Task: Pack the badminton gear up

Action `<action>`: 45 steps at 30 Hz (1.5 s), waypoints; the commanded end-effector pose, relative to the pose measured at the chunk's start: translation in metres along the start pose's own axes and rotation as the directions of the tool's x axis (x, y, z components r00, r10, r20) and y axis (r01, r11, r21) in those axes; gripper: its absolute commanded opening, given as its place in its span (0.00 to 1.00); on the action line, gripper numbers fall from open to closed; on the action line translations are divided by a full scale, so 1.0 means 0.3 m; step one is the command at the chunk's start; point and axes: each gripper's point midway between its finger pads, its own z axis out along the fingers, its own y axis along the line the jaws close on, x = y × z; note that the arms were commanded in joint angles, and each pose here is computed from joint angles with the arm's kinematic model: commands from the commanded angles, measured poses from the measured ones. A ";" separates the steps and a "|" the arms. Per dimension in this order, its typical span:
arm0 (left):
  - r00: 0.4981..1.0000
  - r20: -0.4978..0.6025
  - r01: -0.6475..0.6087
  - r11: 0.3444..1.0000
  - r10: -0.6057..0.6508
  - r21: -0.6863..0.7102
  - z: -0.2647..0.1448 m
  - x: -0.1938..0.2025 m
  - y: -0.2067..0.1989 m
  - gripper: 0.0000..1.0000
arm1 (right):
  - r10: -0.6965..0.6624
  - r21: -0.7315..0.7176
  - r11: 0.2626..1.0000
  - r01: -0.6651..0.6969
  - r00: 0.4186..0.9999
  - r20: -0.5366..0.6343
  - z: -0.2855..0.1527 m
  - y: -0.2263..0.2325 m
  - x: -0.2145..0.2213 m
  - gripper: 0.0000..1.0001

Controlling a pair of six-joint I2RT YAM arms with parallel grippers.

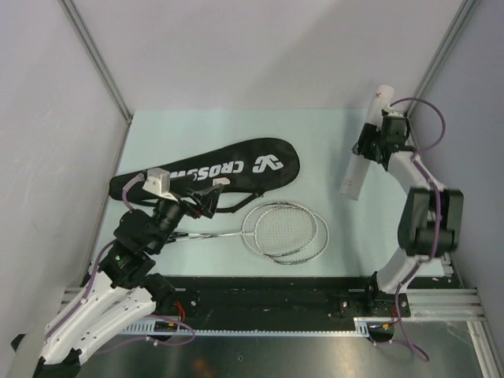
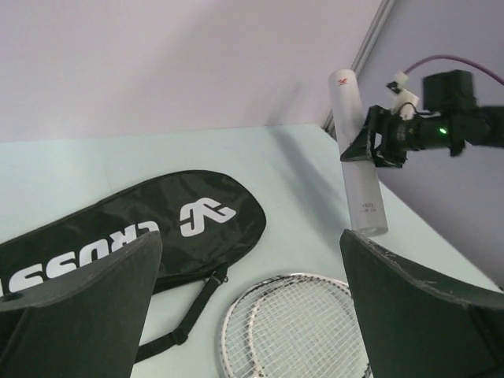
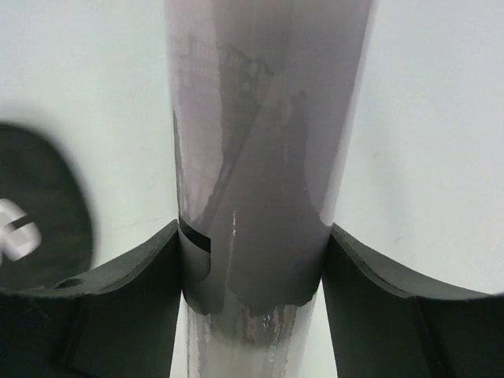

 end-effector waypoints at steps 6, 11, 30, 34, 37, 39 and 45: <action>0.995 -0.089 -0.041 0.997 0.046 0.060 -0.019 0.070 -0.022 0.98 | -0.200 0.179 0.954 0.239 0.957 -0.210 0.260 -0.196 -0.059 0.48; 0.991 -0.131 -0.027 0.995 0.040 0.097 -0.003 0.091 -0.051 0.97 | -0.249 0.226 0.921 0.316 0.926 -0.283 0.347 -0.263 -0.094 0.48; 0.966 -0.260 0.009 1.000 -0.002 0.028 0.060 0.203 -0.028 0.96 | -0.546 0.163 0.749 0.642 0.737 -0.398 0.424 -0.416 0.013 0.82; 0.961 -0.273 0.035 0.999 -0.033 0.002 0.070 0.215 -0.023 0.97 | -0.516 0.183 0.779 0.599 0.780 -0.355 0.410 -0.377 -0.027 0.91; 0.953 -0.300 0.036 0.999 -0.036 -0.006 0.077 0.231 -0.022 0.98 | -0.476 0.210 0.814 0.542 0.829 -0.295 0.376 -0.333 -0.098 0.93; 0.936 -0.350 0.026 1.000 -0.031 -0.017 0.078 0.257 -0.009 0.98 | -0.463 0.238 0.817 0.525 0.843 -0.272 0.354 -0.316 -0.129 0.93; 0.918 -0.390 0.044 0.997 -0.066 -0.065 0.084 0.229 0.044 0.98 | -0.454 0.316 0.816 0.484 0.875 -0.166 0.219 -0.199 -0.290 1.00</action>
